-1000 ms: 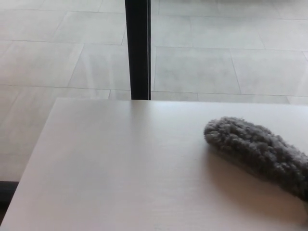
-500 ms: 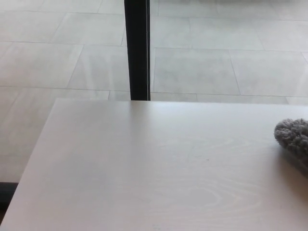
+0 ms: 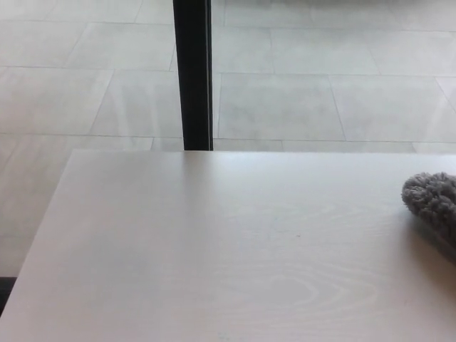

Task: The robot uses its right hand to pick up the duster kept in the middle of the desk and use it to wipe the desk by swiping its surface twice

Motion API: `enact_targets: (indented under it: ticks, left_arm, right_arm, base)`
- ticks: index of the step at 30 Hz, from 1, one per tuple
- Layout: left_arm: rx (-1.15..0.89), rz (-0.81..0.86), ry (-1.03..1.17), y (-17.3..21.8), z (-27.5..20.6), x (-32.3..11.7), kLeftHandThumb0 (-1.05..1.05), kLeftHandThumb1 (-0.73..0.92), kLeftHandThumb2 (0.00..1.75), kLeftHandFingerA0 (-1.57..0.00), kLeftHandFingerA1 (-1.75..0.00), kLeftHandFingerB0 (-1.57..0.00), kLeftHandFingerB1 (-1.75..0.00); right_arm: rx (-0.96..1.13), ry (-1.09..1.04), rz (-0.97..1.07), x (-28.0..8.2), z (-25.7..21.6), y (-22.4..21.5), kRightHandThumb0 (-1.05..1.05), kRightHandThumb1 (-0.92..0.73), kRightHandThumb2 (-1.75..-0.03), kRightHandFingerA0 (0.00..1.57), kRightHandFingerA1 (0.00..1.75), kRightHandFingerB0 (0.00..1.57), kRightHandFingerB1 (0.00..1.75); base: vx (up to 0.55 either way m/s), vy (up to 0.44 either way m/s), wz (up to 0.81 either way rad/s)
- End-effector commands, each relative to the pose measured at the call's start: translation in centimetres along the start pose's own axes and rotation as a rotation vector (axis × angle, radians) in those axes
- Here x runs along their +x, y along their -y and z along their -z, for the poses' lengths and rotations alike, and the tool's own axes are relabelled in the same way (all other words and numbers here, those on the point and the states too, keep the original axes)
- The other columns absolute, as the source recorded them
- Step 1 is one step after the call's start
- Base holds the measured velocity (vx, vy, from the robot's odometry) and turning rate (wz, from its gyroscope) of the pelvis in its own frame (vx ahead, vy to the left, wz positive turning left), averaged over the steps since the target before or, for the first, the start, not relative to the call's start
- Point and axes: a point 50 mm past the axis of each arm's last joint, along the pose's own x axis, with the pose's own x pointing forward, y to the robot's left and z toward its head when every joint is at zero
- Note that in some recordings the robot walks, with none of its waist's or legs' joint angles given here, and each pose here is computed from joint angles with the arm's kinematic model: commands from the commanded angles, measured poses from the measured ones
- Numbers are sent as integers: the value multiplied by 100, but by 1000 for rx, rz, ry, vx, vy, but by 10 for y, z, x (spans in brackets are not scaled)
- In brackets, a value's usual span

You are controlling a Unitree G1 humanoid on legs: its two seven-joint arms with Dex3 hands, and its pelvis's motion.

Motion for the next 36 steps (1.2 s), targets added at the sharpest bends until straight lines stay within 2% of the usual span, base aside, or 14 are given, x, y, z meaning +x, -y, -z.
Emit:
enact_targets:
  ticks: [1, 6, 11, 13, 19, 20, 21, 22, 26, 27, 28, 29, 35, 36]
  left_arm:
    - [11, -16, 38, -7, -7, 0, -48, 71, 61, -70, -65, -59, -51]
    - [24, -3, 53, -6, -10, 0, -48, 71, 61, -69, -67, -61, -53]
    - [-6, -4, 55, -8, -10, 0, -48, 70, 61, -70, -69, -61, -53]
    - [27, -7, 53, -8, -10, -1, -49, 71, 61, -69, -66, -61, -51]
    - [21, -14, 60, -10, -12, -1, -48, 70, 61, -69, -66, -60, -52]
    - [18, -16, 59, -10, -14, 0, -47, 71, 61, -69, -67, -60, -53]
    - [23, -18, 62, -11, -15, 0, -47, 71, 61, -69, -67, -60, -53]
    - [39, -22, 59, -11, -16, 0, -48, 72, 61, -69, -65, -60, -51]
    - [46, -27, 47, -12, -16, 0, -50, 70, 61, -70, -66, -60, -50]
    - [43, -25, 51, -12, -17, 0, -49, 70, 61, -70, -65, -59, -50]
    - [44, -25, 56, -12, -17, 0, -49, 70, 61, -71, -69, -65, -53]
    - [50, -25, 59, -11, -18, 0, -49, 70, 61, -70, -68, -65, -53]
    - [41, -16, 78, -11, -22, 0, -49, 71, 61, -69, -67, -59, -52]
    - [30, -18, 79, -11, -22, 1, -49, 71, 61, -70, -67, -59, -53]
  right_arm:
    - [93, 148, -141, -13, -69, -6, -39, -61, -61, 77, 164, 70, 73]
    - [189, 271, -114, -20, -127, 14, -42, -58, -57, 86, 159, 85, 59]
    - [280, 483, -23, -52, -196, 36, -35, -65, -60, 85, 173, 83, 92]
    - [306, 579, -25, -69, -218, 46, -36, -57, -60, 85, 168, 91, 59]
    - [382, 699, -19, -93, -234, 50, -34, -57, -59, 84, 169, 90, 63]
    - [404, 745, -13, -106, -240, 51, -32, -35, -84, 121, 136, 84, 76]
    - [405, 763, -3, -109, -241, 52, -32, -35, -84, 121, 136, 84, 76]
    - [409, 782, -16, -114, -243, 52, -34, -53, -57, 87, 173, 90, 62]
    - [380, 887, 38, -132, -247, 53, -33, -57, -64, 98, 175, 99, 62]
    - [384, 904, 19, -136, -248, 54, -27, -54, -63, 93, 172, 96, 62]
    - [375, 949, 38, -142, -250, 55, -34, -37, -87, 124, 136, 88, 76]
    - [370, 981, 52, -149, -251, 56, -34, -52, -62, 97, 170, 97, 66]
    - [373, 1102, 69, -160, -247, 57, -24, -44, -79, 99, 175, 100, 72]
    - [352, 1115, 65, -159, -243, 57, -33, -35, -89, 127, 136, 90, 81]
  base:
    - [0, 0, 0]
    - [0, 0, 0]
    - [0, 0, 0]
    - [0, 0, 0]
    - [0, 0, 0]
    - [0, 0, 0]
    - [0, 0, 0]
    - [0, 0, 0]
    - [0, 0, 0]
    - [0, 0, 0]
    - [0, 0, 0]
    - [0, 0, 0]
    - [0, 0, 0]
    - [0, 0, 0]
